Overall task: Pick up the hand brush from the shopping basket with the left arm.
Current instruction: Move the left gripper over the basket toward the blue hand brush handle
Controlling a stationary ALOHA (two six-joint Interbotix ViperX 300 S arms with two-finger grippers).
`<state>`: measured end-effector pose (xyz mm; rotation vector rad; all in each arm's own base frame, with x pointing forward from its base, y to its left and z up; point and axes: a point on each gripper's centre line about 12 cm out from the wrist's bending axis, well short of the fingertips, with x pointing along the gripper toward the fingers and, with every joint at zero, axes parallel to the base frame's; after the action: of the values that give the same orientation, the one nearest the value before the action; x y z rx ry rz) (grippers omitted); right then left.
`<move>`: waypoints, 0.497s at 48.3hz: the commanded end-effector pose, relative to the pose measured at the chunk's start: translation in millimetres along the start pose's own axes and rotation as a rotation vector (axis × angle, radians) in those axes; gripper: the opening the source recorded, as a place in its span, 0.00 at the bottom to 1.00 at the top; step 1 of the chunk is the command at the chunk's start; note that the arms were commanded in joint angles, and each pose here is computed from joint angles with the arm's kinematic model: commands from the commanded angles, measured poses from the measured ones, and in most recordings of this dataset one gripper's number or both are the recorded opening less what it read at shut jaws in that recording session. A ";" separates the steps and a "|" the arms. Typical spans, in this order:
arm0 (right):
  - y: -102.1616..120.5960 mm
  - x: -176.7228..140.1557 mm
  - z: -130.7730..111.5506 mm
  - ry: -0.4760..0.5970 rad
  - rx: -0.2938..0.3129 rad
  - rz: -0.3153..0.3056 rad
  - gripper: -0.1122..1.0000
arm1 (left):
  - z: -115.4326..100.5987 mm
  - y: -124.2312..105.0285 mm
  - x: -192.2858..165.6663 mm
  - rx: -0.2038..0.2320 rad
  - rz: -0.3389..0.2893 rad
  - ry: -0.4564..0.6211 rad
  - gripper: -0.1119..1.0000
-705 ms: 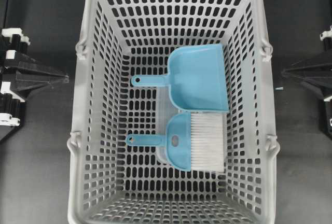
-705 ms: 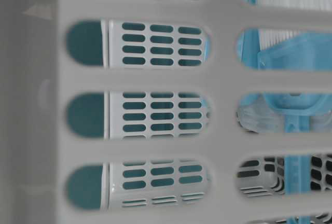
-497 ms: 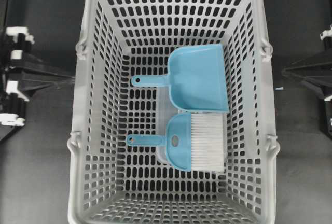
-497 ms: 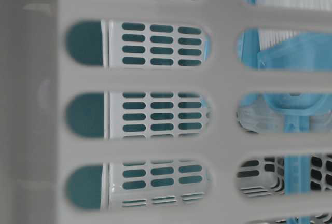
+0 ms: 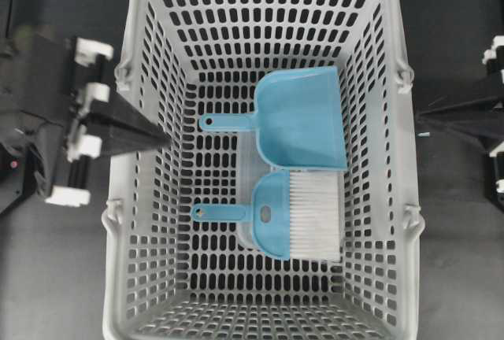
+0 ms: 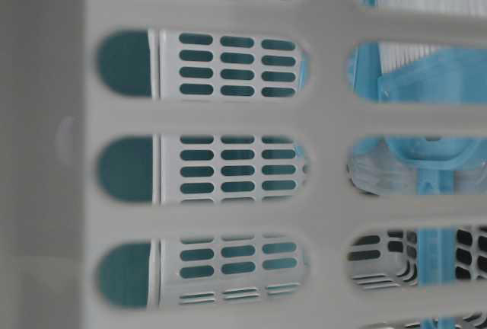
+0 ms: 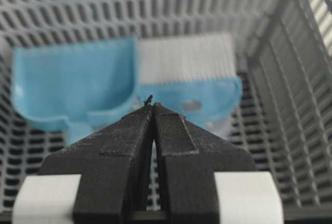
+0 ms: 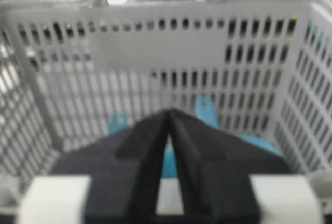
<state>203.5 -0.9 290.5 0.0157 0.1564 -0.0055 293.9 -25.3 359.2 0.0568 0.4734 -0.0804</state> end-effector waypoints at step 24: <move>-7.6 -0.3 13.0 -0.017 0.001 -0.037 0.75 | 15.5 -2.5 72.3 -0.035 0.006 0.398 0.85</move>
<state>203.4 -7.4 293.8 0.0138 0.1639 -0.0370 354.6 -29.7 338.2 0.0340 0.8438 -0.0511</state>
